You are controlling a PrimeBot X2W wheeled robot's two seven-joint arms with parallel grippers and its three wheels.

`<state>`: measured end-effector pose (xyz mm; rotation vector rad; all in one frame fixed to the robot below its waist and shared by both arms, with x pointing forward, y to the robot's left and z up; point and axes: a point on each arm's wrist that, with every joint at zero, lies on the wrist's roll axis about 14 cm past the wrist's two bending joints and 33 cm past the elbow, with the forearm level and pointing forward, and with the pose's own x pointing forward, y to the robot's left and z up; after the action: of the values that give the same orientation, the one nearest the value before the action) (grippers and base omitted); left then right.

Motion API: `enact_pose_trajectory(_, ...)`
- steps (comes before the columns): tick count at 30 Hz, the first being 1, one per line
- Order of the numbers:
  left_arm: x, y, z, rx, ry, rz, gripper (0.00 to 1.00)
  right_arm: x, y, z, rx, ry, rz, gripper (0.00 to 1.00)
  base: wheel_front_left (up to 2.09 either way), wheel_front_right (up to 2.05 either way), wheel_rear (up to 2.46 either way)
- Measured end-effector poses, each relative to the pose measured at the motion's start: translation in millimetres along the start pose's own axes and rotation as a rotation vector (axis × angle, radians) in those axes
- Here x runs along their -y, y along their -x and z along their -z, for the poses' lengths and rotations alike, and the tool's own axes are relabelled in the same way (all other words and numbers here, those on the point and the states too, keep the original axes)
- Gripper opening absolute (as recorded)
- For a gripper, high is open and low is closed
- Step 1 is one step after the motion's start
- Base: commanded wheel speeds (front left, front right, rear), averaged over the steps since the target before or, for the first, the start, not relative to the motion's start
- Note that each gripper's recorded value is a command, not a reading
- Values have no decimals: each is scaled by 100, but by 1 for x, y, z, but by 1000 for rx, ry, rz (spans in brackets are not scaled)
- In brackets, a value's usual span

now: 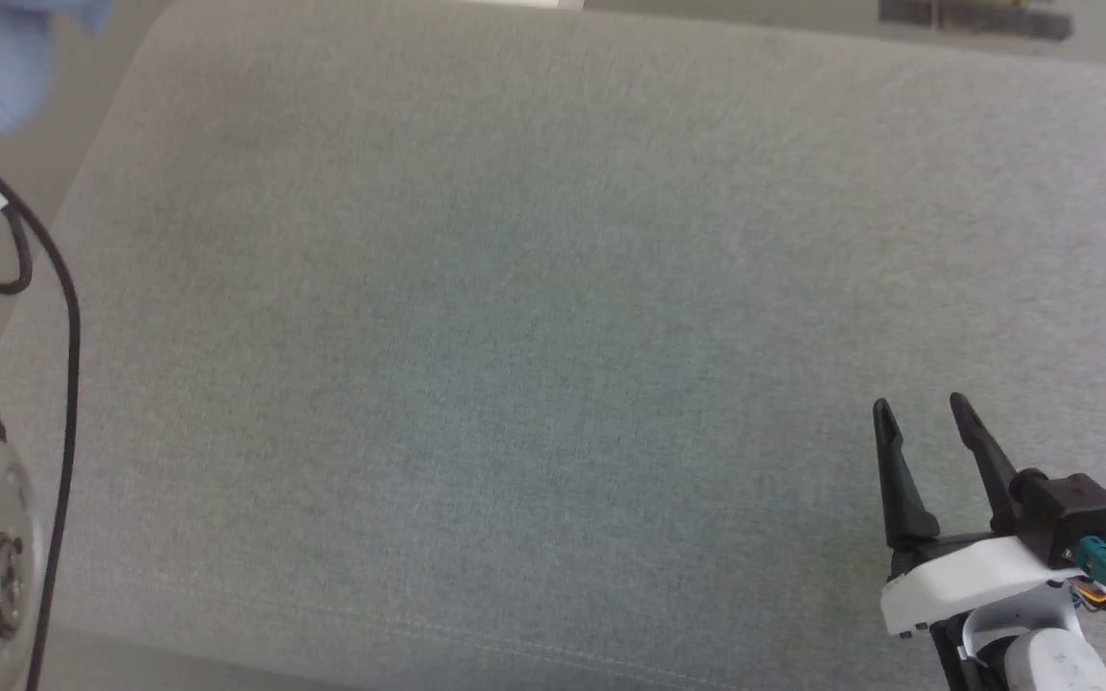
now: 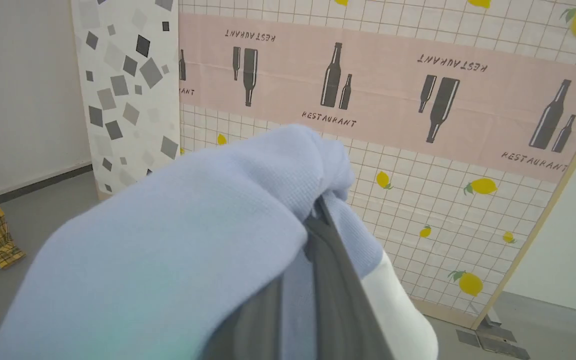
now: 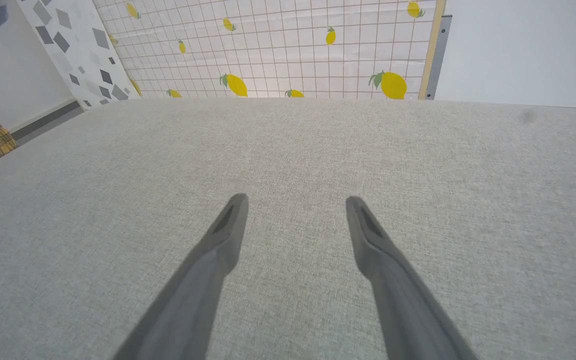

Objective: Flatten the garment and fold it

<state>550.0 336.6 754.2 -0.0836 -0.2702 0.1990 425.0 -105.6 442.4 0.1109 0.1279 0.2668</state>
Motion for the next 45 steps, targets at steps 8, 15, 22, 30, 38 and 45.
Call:
enact_pose_trajectory(8,90,6,-42,76,125,226,0,13,18,-17,56,-16,52,100,0,0,0)
enact_pose_trajectory(15,196,21,-47,35,272,466,0,44,46,-24,86,-22,159,100,0,0,0)
enact_pose_trajectory(22,278,58,29,-191,280,640,0,76,76,-29,107,-16,274,100,0,0,0)
enact_pose_trajectory(30,293,147,209,-709,137,679,0,88,92,-28,110,-17,324,100,0,0,0)
enact_pose_trajectory(38,246,250,329,-1155,53,610,0,92,90,-18,83,-27,334,100,0,0,0)
enact_pose_trajectory(45,251,243,313,-1106,129,606,100,87,85,-18,82,-29,314,100,0,0,0)
